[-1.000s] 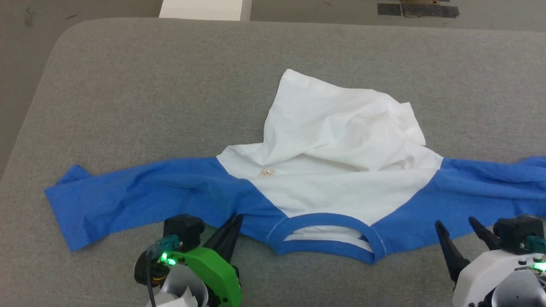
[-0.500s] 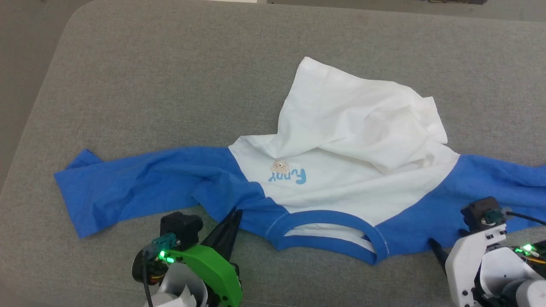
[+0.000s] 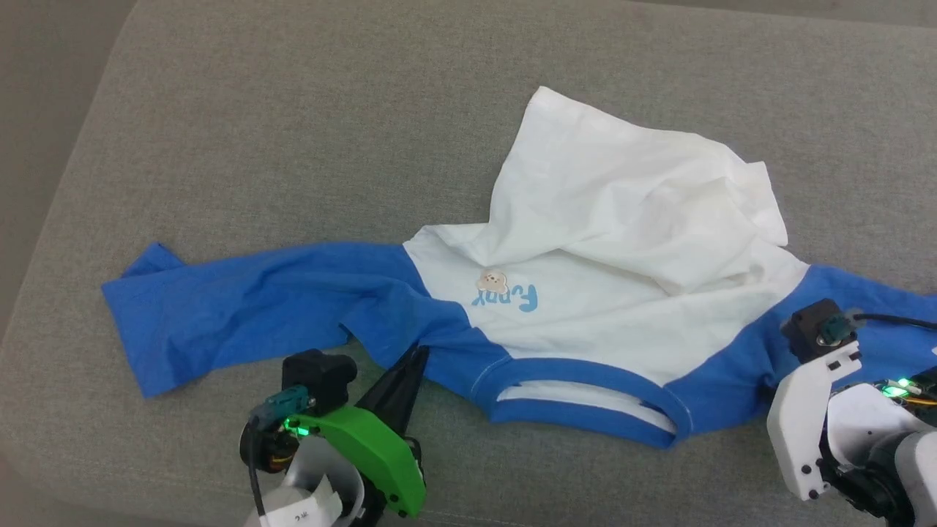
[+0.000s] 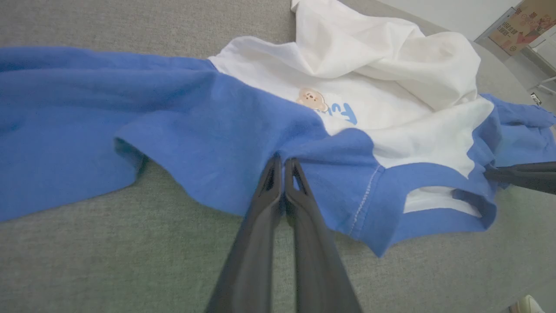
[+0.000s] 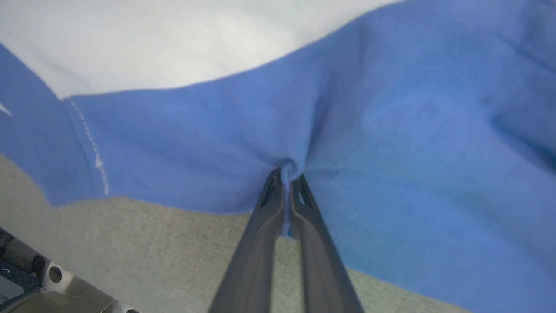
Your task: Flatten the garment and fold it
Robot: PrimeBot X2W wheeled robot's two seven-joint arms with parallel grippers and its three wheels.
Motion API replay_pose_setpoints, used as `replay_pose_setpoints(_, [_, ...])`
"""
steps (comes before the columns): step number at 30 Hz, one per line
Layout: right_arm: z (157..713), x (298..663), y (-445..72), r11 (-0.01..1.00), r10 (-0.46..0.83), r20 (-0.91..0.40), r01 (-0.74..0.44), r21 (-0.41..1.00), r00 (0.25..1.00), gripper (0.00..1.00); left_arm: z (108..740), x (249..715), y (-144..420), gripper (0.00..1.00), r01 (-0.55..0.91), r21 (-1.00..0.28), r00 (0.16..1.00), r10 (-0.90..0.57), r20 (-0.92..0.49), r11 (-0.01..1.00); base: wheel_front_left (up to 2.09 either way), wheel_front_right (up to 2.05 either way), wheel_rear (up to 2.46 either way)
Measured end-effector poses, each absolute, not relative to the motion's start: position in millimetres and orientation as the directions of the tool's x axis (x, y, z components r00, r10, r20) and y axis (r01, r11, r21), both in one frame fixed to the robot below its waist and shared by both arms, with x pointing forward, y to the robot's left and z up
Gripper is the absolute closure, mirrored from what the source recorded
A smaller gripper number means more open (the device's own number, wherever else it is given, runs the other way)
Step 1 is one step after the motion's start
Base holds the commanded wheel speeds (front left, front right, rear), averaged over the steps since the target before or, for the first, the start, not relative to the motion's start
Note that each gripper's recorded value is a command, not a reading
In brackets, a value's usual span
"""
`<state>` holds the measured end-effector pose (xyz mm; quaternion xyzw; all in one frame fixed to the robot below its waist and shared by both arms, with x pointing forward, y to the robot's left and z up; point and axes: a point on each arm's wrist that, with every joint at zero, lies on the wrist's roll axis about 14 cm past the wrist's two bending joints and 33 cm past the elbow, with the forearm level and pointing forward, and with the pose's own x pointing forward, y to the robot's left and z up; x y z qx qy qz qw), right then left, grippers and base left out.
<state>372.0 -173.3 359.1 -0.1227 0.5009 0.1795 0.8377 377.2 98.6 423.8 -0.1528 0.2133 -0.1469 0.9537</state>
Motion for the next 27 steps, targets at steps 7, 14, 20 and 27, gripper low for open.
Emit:
replay_pose_setpoints(7, [389,389,-172,0.957,0.216,-0.728,-0.289,0.026,0.651,1.0,452,383,105,1.0,0.192,-0.401,0.927,-0.299,-0.226,0.896,0.0,0.0,0.0])
replay_pose_setpoints(14, [446,391,-176,0.983,0.18,-0.492,-0.165,0.076,0.852,1.0,489,374,109,1.0,0.179,-0.471,0.968,-0.241,-0.074,0.864,0.0,0.0,0.0])
replay_pose_setpoints(20, [513,398,-176,0.988,0.155,-0.263,-0.141,0.069,0.952,1.0,535,377,106,1.0,0.241,-0.454,0.969,-0.238,0.065,0.858,0.0,0.0,0.0])
replay_pose_setpoints(27, [600,412,-169,0.987,0.16,-0.004,-0.16,0.009,0.987,1.0,608,397,95,1.0,0.363,-0.341,0.927,-0.298,0.227,0.867,0.0,0.0,0.0])
